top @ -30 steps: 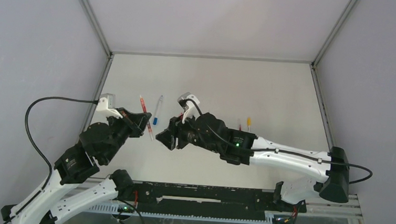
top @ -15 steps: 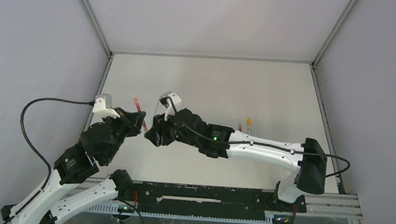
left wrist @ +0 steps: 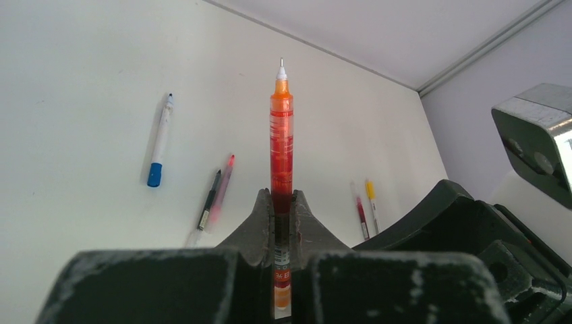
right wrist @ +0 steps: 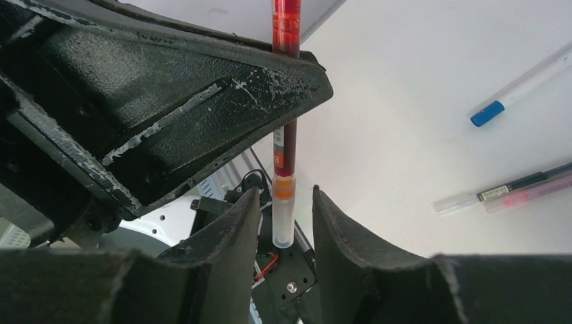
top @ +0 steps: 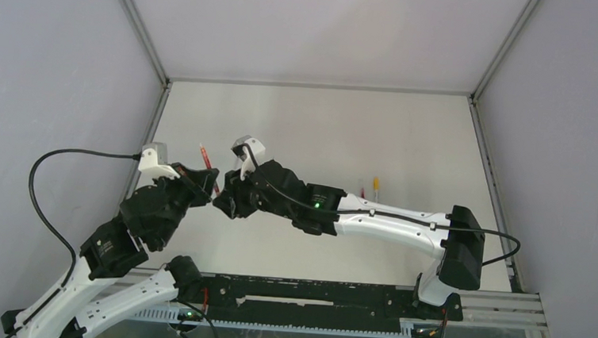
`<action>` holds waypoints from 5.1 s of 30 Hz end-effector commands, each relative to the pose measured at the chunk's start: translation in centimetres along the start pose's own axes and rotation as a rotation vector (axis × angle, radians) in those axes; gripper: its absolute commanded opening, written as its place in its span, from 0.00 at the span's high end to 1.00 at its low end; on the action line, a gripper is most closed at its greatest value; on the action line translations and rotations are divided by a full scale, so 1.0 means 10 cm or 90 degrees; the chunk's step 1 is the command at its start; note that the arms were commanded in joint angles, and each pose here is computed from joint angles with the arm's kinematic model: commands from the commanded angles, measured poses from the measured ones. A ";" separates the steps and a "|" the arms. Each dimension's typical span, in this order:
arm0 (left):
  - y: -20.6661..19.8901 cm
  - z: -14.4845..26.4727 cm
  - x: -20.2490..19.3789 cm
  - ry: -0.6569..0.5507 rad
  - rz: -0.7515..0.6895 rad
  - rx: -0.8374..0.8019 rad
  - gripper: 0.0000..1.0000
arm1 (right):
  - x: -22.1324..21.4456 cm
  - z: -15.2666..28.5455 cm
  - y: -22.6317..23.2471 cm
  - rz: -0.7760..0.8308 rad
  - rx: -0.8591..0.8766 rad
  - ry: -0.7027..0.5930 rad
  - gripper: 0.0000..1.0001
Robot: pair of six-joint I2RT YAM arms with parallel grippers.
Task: Insert the pens into the pen caps
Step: Remove the pen cap from the pen, then insert the pen cap onto the pen.
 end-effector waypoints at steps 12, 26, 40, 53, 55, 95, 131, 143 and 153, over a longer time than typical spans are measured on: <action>-0.02 0.06 0.15 -0.031 0.023 -0.005 1.00 | 0.10 0.02 0.09 0.013 0.022 -0.008 0.62; 0.02 0.09 0.16 -0.039 0.028 -0.005 1.00 | -0.05 0.00 0.04 0.029 -0.012 0.031 1.00; -0.04 0.14 0.33 -0.063 0.031 -0.015 1.00 | -1.23 0.33 0.11 0.032 -0.031 0.178 1.00; -0.01 0.18 0.42 -0.093 0.070 -0.003 1.00 | -1.73 0.40 0.24 0.018 -0.022 0.225 1.00; -0.01 0.19 0.45 -0.099 0.079 -0.003 1.00 | -1.79 0.42 0.21 0.020 -0.023 0.232 1.00; -0.84 0.33 -0.31 0.283 -0.179 -0.535 1.00 | 0.70 2.69 -0.53 0.905 -0.107 -0.328 1.00; -1.32 0.27 -0.41 0.402 -0.145 -0.718 1.00 | 0.94 2.54 -0.65 1.596 -0.223 0.012 1.00; -1.33 0.27 -0.43 0.413 -0.141 -0.730 1.00 | 0.83 2.49 -0.51 1.685 -0.150 0.070 1.00; -1.36 0.26 -0.45 0.421 -0.128 -0.737 1.00 | 0.81 2.40 -0.39 1.703 -0.125 0.082 1.00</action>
Point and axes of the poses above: each gripper's point midway between its finger pads, its own z axis back along the fingers, its own y axis along the line the jaws close on, x = y × z, the point moved 7 cm from there along z, back along the fingers, and after that the axes turned 5 degrees about -z, right-handed, at the moved point
